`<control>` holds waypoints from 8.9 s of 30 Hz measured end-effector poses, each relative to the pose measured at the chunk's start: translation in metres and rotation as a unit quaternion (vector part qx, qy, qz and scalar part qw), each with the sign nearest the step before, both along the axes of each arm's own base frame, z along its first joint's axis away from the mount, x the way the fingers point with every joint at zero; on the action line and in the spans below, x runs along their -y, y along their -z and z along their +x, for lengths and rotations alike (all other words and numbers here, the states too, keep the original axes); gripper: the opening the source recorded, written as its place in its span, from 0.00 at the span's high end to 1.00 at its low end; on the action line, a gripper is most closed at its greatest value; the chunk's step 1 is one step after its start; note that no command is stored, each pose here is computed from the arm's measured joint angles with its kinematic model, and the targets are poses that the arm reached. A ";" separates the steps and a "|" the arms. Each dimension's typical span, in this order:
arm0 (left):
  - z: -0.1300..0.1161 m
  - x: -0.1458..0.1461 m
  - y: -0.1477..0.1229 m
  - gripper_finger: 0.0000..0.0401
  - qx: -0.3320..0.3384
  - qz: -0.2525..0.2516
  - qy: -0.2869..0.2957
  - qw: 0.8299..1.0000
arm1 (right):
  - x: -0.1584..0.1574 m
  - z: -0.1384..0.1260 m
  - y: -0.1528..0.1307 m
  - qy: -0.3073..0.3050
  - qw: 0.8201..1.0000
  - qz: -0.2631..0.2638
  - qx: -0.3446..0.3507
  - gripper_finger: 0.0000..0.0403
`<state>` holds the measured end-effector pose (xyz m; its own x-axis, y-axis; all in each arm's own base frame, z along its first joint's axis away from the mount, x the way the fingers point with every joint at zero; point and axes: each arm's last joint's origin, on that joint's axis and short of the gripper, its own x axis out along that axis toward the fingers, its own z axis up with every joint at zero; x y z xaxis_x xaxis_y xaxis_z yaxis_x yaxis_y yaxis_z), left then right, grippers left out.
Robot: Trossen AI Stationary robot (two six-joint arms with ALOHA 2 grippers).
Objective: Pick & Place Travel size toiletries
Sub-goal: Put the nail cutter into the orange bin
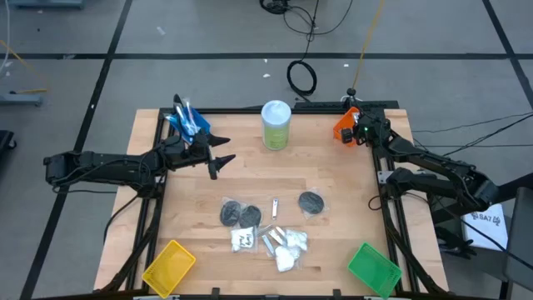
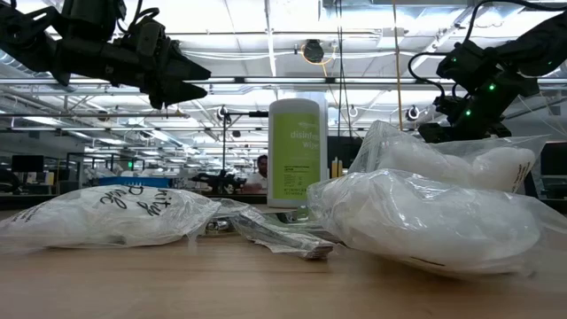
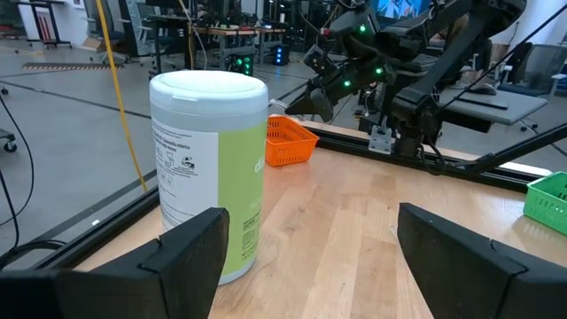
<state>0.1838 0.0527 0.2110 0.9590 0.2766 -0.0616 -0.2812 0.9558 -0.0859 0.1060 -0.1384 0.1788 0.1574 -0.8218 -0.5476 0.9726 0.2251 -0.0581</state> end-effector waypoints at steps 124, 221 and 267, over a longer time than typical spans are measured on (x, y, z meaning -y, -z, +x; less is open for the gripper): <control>0.000 0.000 0.000 0.20 0.000 0.000 0.000 1.000 | -0.280 0.229 0.039 -0.532 0.787 0.272 -0.153 0.40; 0.000 0.000 0.000 0.20 0.000 0.000 0.000 1.000 | -0.152 0.161 -0.010 -0.619 0.782 -0.012 0.072 0.88; 0.000 0.000 0.000 0.20 0.000 0.000 0.000 1.000 | -0.071 0.095 -0.003 -0.304 0.942 -0.094 0.109 0.87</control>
